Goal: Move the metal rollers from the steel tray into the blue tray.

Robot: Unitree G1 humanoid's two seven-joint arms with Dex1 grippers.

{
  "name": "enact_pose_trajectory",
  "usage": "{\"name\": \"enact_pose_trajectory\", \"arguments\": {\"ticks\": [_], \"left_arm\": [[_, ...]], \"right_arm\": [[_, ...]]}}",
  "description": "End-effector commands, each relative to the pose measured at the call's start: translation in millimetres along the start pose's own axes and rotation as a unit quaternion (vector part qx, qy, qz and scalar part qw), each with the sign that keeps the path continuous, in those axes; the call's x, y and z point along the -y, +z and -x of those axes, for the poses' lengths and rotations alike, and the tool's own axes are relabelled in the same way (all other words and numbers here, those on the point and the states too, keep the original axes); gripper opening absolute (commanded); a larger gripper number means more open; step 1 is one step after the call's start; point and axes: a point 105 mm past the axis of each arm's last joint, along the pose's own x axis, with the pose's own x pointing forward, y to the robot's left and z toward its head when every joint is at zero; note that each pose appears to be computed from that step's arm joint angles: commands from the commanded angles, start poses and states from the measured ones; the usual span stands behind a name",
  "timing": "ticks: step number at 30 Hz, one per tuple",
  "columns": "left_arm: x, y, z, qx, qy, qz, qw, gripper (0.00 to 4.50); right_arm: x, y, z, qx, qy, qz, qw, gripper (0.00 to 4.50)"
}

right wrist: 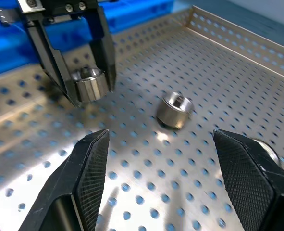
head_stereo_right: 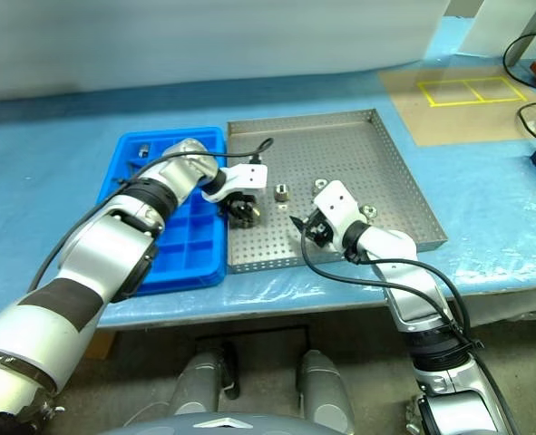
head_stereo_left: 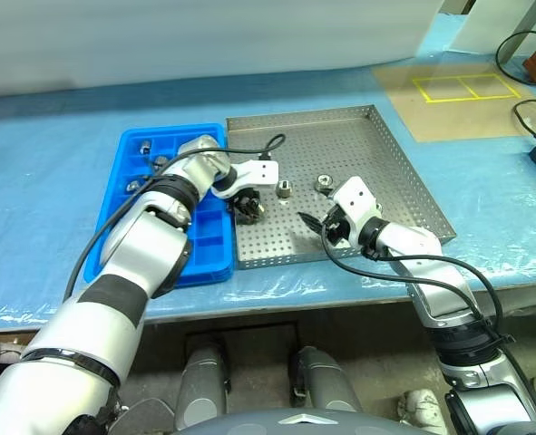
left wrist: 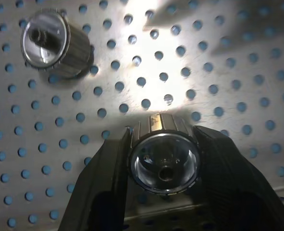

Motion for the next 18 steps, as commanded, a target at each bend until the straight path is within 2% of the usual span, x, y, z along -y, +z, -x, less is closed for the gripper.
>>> {"name": "enact_pose_trajectory", "arguments": {"ticks": [1,5,8,13,18], "left_arm": [[-5,27,37,0.086,0.038,-0.087,0.992,1.76],[-7,45,78,0.156,0.104,-0.096,0.978,1.76],[-3,46,109,0.185,0.157,-0.092,0.966,1.76],[16,15,144,0.17,0.24,-0.036,0.955,1.76],[41,-17,160,0.132,0.304,0.023,0.943,1.76]], "right_arm": [[-2,31,4,0.042,0.036,0.025,0.998,3.53],[8,46,-1,0.058,0.056,0.03,0.996,3.53],[8,63,-9,0.082,0.086,0.032,0.992,3.53],[-2,102,-27,0.149,0.166,0.008,0.975,3.53],[-18,109,-48,0.158,0.22,0.02,0.962,3.53]]}}
